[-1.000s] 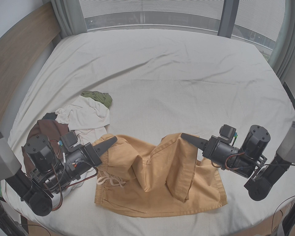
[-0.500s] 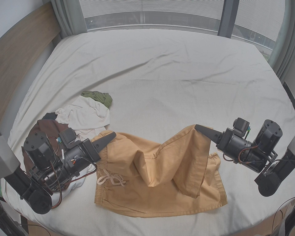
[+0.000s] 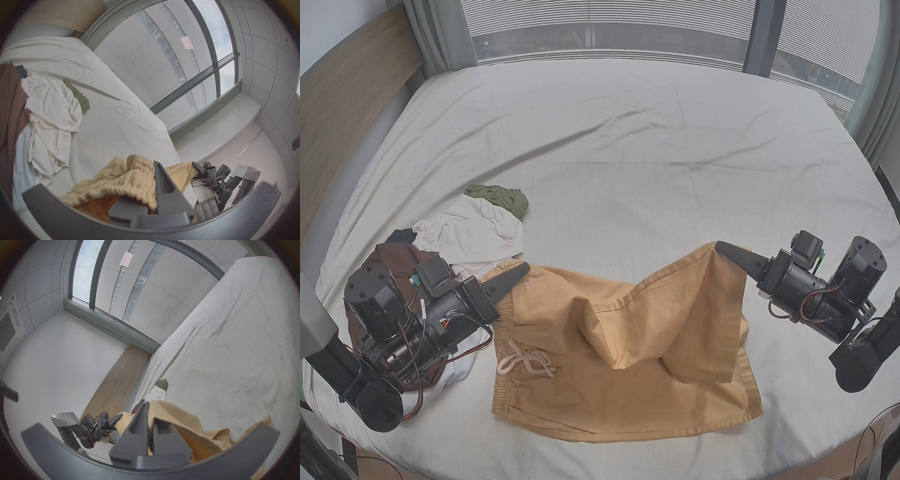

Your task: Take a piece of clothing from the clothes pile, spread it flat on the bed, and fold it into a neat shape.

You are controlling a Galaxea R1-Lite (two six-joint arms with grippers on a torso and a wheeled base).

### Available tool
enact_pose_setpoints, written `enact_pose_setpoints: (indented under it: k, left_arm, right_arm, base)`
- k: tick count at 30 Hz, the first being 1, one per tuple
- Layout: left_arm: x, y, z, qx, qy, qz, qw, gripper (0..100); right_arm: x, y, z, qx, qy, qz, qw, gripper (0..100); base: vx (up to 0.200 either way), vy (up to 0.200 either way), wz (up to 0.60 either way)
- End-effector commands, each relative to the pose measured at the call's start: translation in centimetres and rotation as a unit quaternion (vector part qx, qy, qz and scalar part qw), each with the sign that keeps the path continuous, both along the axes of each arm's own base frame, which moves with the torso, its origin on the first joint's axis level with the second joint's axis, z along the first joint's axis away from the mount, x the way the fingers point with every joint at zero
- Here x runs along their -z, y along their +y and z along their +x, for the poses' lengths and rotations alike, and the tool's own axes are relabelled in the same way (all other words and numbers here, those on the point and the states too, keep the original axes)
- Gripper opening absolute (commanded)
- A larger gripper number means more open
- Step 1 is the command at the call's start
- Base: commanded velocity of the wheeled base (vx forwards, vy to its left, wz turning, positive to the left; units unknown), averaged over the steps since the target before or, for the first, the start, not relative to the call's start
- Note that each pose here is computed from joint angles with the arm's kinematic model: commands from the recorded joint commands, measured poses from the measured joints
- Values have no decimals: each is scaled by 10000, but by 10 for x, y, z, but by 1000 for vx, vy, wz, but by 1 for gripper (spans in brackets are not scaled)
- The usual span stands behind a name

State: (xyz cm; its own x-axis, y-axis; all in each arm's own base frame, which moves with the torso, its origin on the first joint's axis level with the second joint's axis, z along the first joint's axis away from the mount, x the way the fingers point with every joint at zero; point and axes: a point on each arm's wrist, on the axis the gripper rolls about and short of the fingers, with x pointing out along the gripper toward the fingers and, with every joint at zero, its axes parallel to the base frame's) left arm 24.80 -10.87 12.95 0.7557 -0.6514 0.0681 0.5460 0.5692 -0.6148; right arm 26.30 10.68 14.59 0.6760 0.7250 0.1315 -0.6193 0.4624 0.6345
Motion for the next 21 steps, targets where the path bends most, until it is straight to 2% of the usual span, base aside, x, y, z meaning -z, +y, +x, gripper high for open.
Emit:
enact_pose_setpoints:
  k: [1, 21]
  left_arm:
    - [0, 0, 0, -10, -19, -2, 10000, 0]
    - [-16, 21, 5, -355, -318, -113, 9988, 0]
  right_arm:
    - [-1, -3, 0, 38, -29, 7, 10000, 0]
    - [-17, -30, 6, 292, -320, 65, 9990, 0]
  base:
    - [0, 0, 0]
    - [0, 0, 0]
